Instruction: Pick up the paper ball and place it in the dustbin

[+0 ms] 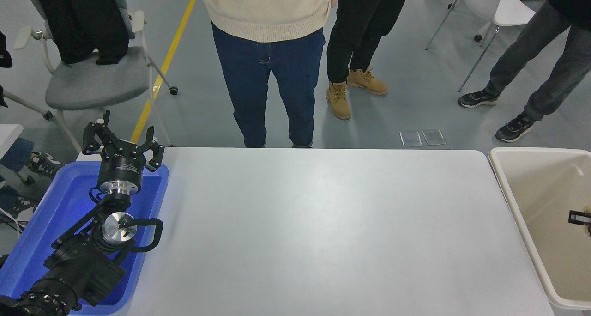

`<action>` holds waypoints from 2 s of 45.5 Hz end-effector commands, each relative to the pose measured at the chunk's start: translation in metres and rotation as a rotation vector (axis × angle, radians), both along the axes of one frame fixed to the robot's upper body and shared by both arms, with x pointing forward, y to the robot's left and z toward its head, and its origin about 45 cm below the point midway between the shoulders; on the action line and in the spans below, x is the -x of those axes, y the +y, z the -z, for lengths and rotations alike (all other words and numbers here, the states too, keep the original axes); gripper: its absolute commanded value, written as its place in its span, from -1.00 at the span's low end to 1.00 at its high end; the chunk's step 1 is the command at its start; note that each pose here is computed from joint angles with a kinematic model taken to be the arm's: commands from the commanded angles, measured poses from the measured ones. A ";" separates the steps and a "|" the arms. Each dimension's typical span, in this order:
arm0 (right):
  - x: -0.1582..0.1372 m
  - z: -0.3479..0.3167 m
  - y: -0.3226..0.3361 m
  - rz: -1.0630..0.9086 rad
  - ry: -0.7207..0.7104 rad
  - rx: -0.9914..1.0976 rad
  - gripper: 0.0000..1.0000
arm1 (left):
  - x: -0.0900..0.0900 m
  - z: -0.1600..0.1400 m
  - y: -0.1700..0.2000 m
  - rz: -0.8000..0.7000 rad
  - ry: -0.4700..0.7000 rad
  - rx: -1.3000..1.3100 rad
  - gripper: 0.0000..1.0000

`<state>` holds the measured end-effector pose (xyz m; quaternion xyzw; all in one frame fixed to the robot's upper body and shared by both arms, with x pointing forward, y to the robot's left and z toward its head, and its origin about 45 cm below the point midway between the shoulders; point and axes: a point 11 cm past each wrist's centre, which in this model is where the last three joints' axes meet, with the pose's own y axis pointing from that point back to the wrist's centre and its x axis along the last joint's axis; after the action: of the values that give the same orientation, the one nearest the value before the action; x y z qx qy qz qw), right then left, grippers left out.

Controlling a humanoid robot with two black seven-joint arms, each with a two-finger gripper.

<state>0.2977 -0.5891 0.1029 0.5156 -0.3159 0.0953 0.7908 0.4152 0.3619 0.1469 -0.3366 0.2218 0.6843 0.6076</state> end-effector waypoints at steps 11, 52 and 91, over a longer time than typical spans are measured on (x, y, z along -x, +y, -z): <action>-0.004 0.022 0.026 0.070 -0.070 -0.126 1.00 | 0.000 0.000 0.000 0.001 -0.001 0.000 0.98; -0.123 -0.080 0.154 0.375 -0.689 -1.128 1.00 | 0.000 0.000 0.000 0.000 0.000 0.000 0.98; -0.134 -0.034 0.251 1.050 -0.762 -2.211 1.00 | 0.000 -0.001 0.000 0.000 -0.001 0.000 0.98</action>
<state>0.4406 -0.3329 0.1545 0.6705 -0.6065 -0.3765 -0.2019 0.4156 0.3618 0.1473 -0.3369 0.2215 0.6842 0.6077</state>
